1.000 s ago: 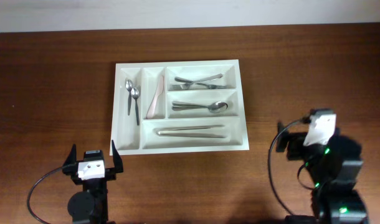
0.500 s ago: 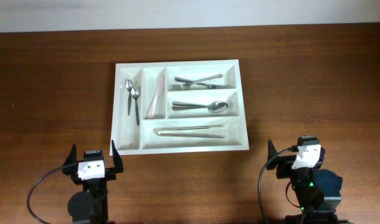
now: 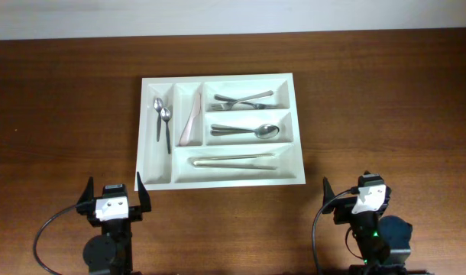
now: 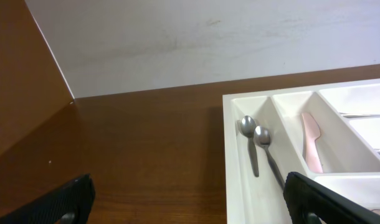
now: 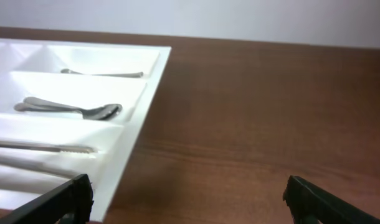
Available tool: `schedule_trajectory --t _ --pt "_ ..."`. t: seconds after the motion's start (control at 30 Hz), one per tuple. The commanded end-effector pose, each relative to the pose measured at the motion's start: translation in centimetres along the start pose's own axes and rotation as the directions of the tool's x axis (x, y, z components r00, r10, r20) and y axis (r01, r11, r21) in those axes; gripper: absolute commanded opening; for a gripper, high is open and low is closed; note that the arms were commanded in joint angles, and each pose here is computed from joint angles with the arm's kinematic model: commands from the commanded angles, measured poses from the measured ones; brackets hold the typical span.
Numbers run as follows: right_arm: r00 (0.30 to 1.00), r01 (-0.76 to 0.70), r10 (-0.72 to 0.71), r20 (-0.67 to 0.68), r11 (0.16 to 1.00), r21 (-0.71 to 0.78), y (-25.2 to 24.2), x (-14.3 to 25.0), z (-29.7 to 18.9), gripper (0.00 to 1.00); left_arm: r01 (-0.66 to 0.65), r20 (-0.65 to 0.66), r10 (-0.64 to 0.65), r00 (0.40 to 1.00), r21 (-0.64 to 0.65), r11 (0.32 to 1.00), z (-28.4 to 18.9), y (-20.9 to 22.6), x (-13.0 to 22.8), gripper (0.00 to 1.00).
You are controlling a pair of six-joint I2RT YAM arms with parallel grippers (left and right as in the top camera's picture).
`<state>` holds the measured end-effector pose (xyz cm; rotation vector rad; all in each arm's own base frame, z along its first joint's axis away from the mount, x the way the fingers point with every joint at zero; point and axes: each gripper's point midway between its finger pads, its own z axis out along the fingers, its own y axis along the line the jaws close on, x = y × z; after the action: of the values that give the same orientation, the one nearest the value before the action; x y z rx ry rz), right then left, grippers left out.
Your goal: Pack container
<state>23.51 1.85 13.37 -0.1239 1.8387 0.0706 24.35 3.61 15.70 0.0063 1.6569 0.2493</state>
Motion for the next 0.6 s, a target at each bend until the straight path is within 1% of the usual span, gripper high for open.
schedule_trajectory --t 0.0,0.17,0.57 --pt "1.0 0.009 -0.009 0.027 1.0 0.026 -0.07 -0.37 -0.12 0.99 -0.013 0.003 0.013 1.0 -0.005 1.0 -0.03 0.06 0.01 0.99" --pt "0.998 0.012 -0.013 0.059 1.0 0.026 0.0 -0.99 -0.37 0.99 -0.013 0.003 0.013 1.0 -0.005 1.0 -0.03 0.06 0.01 0.99" --pt "0.998 0.012 -0.013 0.064 1.0 0.025 0.03 -1.06 -0.33 0.99 -0.013 0.003 0.013 1.0 -0.005 1.0 -0.03 0.06 0.01 0.99"
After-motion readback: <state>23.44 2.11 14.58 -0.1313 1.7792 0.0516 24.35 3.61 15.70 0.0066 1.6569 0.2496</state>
